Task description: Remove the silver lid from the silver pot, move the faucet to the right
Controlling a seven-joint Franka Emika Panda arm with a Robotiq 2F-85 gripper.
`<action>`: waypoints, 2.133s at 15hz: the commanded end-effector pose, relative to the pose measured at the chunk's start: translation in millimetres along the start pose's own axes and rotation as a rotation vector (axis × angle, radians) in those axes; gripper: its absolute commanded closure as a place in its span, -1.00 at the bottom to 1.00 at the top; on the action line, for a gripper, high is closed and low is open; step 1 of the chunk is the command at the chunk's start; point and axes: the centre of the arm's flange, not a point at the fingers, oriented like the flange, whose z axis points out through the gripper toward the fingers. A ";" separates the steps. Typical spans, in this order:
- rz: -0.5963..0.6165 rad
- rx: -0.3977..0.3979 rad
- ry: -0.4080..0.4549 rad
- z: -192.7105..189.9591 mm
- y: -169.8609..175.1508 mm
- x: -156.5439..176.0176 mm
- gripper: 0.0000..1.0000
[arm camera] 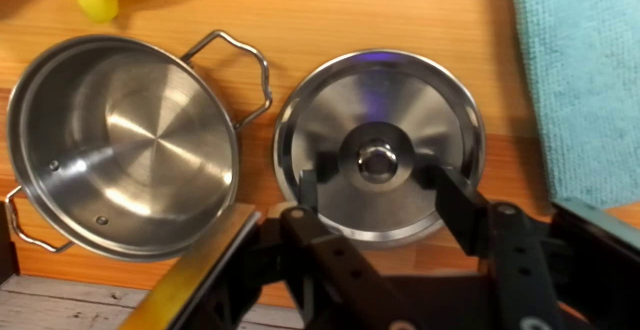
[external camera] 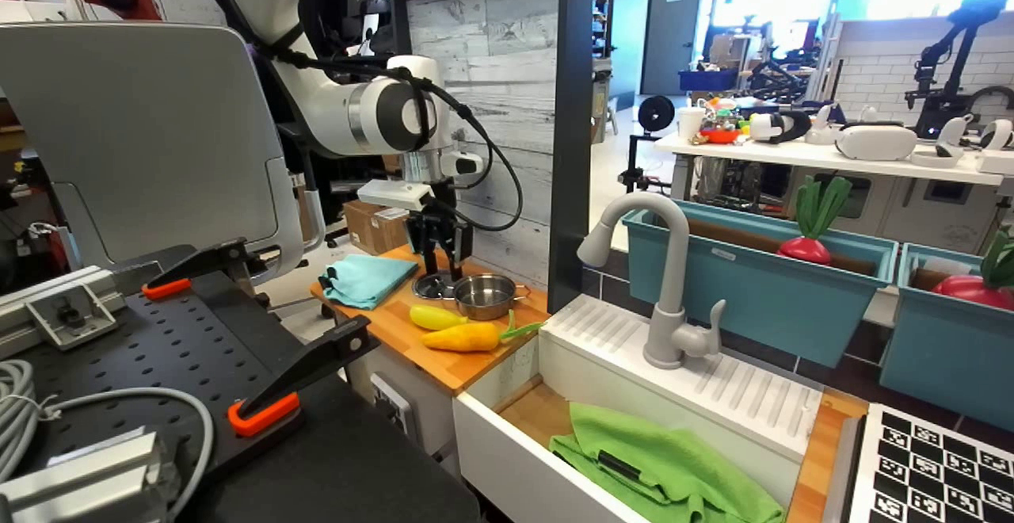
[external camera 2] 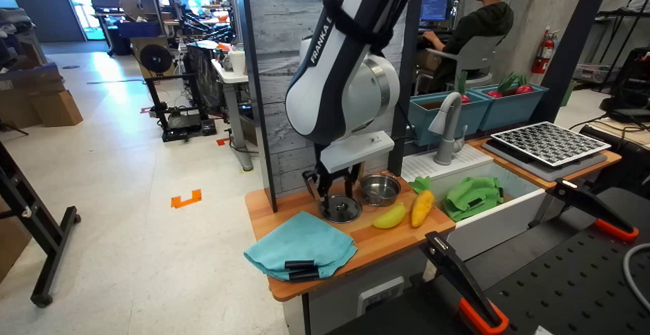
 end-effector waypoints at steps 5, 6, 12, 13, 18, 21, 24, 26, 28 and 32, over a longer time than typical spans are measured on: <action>-0.059 -0.038 -0.060 -12.9 8.7 -9.1 -1.00; -0.065 -0.035 -0.056 -16.7 11.8 -12.4 -1.00; -0.129 -0.026 -0.060 -44.4 35.1 -38.6 -1.00; -0.131 -0.028 -0.064 -49.3 39.1 -42.4 -1.00; -0.141 -0.021 -0.078 -77.4 59.1 -70.4 -1.00; -0.099 -0.008 -0.045 -95.1 72.9 -83.9 -1.00; -0.034 0.028 -0.015 -112.0 97.2 -92.9 -1.00; 0.011 0.054 -0.009 -119.2 118.4 -97.9 -1.00; 0.066 0.088 -0.004 -125.1 142.8 -105.1 -1.00; 0.203 0.169 -0.001 -132.3 192.4 -117.6 -1.00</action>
